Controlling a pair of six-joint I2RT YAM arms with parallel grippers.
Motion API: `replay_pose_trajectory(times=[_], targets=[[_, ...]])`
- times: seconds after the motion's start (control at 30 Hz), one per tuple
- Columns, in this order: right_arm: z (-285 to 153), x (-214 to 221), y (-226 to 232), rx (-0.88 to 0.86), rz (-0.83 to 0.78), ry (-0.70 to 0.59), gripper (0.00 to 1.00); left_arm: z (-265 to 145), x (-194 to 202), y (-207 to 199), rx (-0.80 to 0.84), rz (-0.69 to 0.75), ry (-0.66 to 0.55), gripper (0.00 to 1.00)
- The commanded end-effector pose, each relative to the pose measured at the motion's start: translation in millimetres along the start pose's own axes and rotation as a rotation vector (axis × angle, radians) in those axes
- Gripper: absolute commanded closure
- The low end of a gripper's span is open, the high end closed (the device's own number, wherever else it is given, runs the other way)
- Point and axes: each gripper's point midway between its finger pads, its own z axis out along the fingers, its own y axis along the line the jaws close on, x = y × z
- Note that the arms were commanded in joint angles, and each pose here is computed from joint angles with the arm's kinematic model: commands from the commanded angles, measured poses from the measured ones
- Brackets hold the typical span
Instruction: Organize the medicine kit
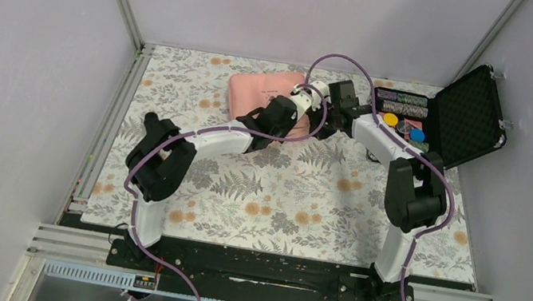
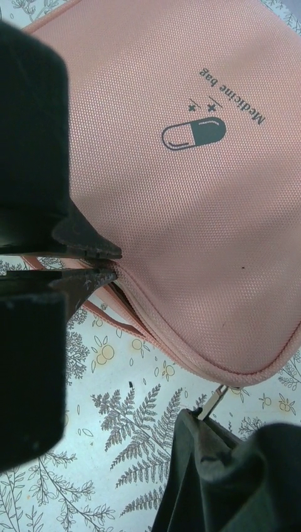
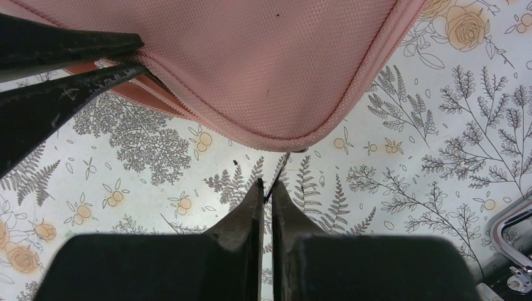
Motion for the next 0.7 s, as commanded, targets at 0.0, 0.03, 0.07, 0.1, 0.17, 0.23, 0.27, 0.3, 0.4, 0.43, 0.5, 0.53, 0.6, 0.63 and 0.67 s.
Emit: replay_pose_trajectory(times=[0.0,0.03,0.07,0.1,0.17,0.23,0.27,0.3,0.4,0.43,0.5,0.53,0.6,0.63,0.67], targets=[[-2.1,33.1,104.2,-0.334,0.015,0.162,1.0,13.2,-1.1,17.7,-0.06,-0.068,-0.019,1.0],[-1.9,35.2,101.0,-0.315,0.013,0.168,1.0,9.8,-2.2,16.6,-0.047,-0.06,-0.02,1.0],[-3.0,36.3,97.8,-0.297,0.004,0.169,1.0,5.1,-2.7,15.9,-0.029,-0.044,-0.021,1.0],[-4.7,36.9,95.3,-0.282,-0.003,0.17,1.0,-2.0,-6.4,15.4,0.0,-0.016,-0.037,1.0],[-10.1,36.6,88.4,-0.248,-0.034,0.168,1.0,-28.6,-24.8,10.8,0.129,0.053,-0.111,0.9],[-15.7,34.9,77.6,-0.197,-0.096,0.16,1.0,-58.3,-36.8,4.4,0.269,0.191,-0.188,0.41],[-16.8,34.8,71.7,-0.171,-0.119,0.163,1.0,-74.4,-34.6,1.6,0.342,0.301,-0.2,0.33],[-17.9,35.2,66.0,-0.151,-0.134,0.169,1.0,-86.7,-26.9,4.9,0.399,0.405,-0.184,0.27],[-17.0,33.0,48.2,-0.099,-0.157,0.185,1.0,-110.9,-6.8,26.6,0.549,0.604,-0.137,0.02],[-16.7,31.8,40.9,-0.083,-0.157,0.19,1.0,-115.0,-1.7,38.9,0.572,0.659,-0.14,0.01],[-15.3,29.7,27.7,-0.056,-0.144,0.198,1.0,-114.9,4.1,66.9,0.555,0.769,-0.145,0.01],[-15.8,26.4,19.9,-0.038,-0.135,0.194,1.0,-111.7,6.4,81.6,0.528,0.832,-0.147,0.01],[-17.3,20.0,1.2,0.005,-0.118,0.186,1.0,-97.7,16.8,109.1,0.442,0.951,-0.119,0.01],[-17.7,17.0,-9.0,0.029,-0.107,0.184,1.0,-89.8,17.7,121.9,0.391,0.979,-0.111,0.01],[-19.0,14.1,-20.8,0.053,-0.097,0.18,1.0,-84.1,21.3,131.3,0.369,1.01,-0.091,0.01]])
